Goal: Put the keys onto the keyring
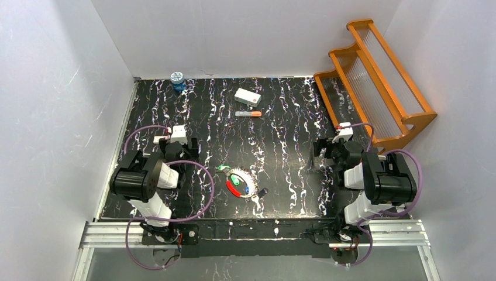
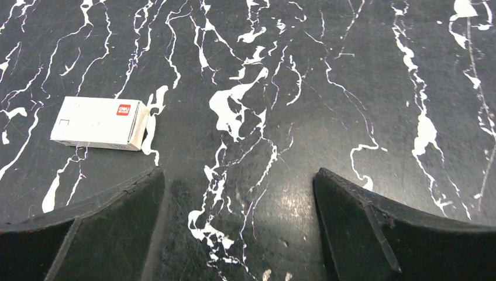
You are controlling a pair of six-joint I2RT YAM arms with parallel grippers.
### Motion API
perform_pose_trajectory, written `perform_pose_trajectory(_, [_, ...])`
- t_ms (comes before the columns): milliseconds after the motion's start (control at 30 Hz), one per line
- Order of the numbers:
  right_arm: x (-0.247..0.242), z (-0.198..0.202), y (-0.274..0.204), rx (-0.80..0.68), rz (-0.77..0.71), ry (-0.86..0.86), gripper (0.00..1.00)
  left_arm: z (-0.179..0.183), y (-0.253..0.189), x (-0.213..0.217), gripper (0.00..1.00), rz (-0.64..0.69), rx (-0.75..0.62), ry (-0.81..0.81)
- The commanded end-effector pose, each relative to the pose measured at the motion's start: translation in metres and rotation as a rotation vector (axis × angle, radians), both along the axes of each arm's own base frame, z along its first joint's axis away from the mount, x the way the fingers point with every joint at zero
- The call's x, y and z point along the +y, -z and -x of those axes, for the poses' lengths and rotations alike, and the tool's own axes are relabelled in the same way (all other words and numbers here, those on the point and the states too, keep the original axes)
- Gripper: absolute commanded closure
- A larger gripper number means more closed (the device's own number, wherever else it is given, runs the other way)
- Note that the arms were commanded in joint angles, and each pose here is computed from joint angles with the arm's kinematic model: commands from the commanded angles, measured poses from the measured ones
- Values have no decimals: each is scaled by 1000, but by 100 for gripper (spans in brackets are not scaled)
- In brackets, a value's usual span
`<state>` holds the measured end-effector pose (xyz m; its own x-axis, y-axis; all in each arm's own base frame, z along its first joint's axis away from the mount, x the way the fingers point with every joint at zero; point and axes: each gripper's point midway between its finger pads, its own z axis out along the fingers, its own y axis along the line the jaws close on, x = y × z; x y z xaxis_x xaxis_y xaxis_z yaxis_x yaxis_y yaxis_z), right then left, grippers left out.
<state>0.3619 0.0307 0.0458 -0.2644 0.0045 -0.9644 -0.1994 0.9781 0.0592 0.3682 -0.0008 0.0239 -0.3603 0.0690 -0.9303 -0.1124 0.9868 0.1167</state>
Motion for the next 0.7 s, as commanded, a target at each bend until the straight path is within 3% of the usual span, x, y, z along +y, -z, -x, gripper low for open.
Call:
perform_pose_trajectory(0, [-1, -10, -18, -70, -7, 6, 1, 2, -8, -5, 2, 10, -64, 44])
perform_pose_trajectory(667, [-2, -11, -18, -70, -8, 8, 1, 1, -7, -1, 2, 12, -65, 14])
